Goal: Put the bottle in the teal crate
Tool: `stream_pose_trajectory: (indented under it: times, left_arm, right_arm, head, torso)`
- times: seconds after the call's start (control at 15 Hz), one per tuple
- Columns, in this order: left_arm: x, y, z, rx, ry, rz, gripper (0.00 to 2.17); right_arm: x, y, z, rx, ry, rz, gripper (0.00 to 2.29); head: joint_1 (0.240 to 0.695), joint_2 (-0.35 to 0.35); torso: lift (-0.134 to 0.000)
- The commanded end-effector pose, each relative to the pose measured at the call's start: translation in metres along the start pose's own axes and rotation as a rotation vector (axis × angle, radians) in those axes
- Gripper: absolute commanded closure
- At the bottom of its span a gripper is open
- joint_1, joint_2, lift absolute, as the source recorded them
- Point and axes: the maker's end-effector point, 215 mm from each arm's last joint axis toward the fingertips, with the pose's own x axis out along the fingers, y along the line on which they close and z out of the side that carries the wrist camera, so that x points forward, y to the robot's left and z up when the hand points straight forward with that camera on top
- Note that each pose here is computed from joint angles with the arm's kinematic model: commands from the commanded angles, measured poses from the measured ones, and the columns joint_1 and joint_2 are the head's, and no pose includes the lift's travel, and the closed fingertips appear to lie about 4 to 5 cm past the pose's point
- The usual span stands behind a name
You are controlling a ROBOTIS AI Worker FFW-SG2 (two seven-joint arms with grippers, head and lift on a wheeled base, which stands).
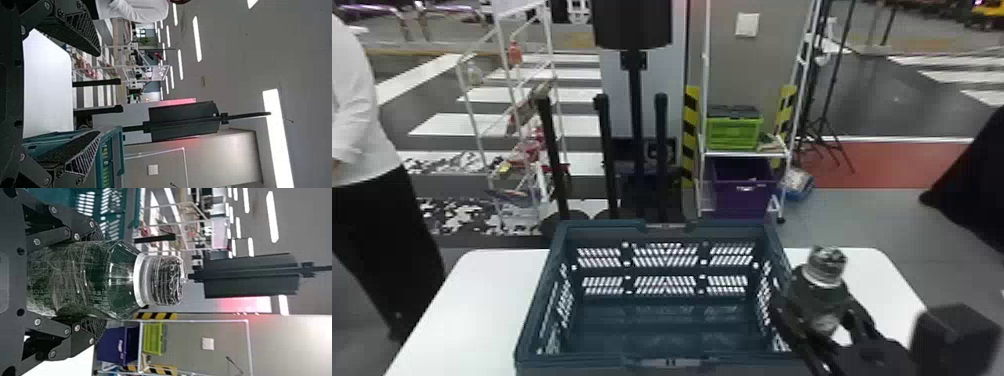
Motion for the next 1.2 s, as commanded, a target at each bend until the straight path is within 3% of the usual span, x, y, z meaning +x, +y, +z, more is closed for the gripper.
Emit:
stream_pose_trajectory:
  times: [0.0, 0.2, 0.47, 0.87, 1.13]
  left_arm:
    - [-0.001, 0.001, -0.005, 0.0, 0.008, 0.003, 0.19]
    - [-0.001, 0.001, -0.007, 0.001, 0.01, 0.004, 0.19]
    - [0.002, 0.001, -0.008, -0.001, 0.006, 0.007, 0.19]
    - [0.004, 0.002, -0.011, -0.002, 0.01, 0.01, 0.19]
    - [0.005, 0.002, -0.014, -0.002, 0.015, 0.009, 0.19]
  right_arm:
    - [0.025, 0.015, -0.005, -0.017, 0.099, 0.038, 1.99]
    - [0.056, 0.038, 0.004, -0.037, 0.166, 0.095, 1.98]
    - [0.09, 0.06, -0.012, -0.073, 0.301, 0.146, 1.98]
    - [0.145, 0.093, -0.045, -0.07, 0.42, 0.202, 1.98]
    - [0.161, 0.122, -0.081, -0.068, 0.525, 0.259, 1.98]
  head:
    - [0.499, 0.0]
    - [0.499, 0.0]
    - [0.499, 0.0]
    - [0.499, 0.0]
    - [0.499, 0.0]
  torso:
    - [0.0]
    - [0.0]
    - [0.0]
    - [0.0]
    - [0.0]
